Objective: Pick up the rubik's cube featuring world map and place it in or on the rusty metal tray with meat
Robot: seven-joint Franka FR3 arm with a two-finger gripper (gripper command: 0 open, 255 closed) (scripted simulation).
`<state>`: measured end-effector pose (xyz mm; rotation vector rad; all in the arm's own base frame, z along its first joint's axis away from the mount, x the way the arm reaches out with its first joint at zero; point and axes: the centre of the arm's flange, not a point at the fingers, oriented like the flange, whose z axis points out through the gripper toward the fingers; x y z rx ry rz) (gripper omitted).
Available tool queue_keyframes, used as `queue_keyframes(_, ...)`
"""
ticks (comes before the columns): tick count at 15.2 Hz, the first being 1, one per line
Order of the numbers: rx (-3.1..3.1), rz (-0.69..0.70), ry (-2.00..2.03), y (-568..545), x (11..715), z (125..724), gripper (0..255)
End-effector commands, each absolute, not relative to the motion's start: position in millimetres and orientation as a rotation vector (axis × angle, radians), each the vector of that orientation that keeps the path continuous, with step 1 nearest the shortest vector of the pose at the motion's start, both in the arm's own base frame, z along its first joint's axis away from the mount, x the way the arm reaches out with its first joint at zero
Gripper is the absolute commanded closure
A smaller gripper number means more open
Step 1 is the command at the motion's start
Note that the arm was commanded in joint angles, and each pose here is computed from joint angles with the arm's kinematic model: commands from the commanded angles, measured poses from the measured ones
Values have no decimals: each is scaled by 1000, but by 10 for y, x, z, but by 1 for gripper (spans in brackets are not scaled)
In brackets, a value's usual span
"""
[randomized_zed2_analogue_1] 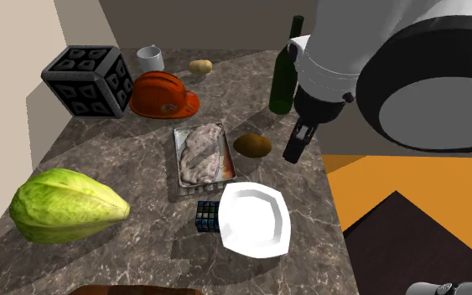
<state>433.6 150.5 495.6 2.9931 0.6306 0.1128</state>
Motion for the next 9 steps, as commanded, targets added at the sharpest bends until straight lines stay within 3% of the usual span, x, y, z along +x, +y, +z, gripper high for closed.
queue_keyframes(1, 2993, 103, 675, 1719, 4426, 4799, 0)
queue_keyframes(9, 2981, 59, 851, 2515, 4732, 4213, 0)
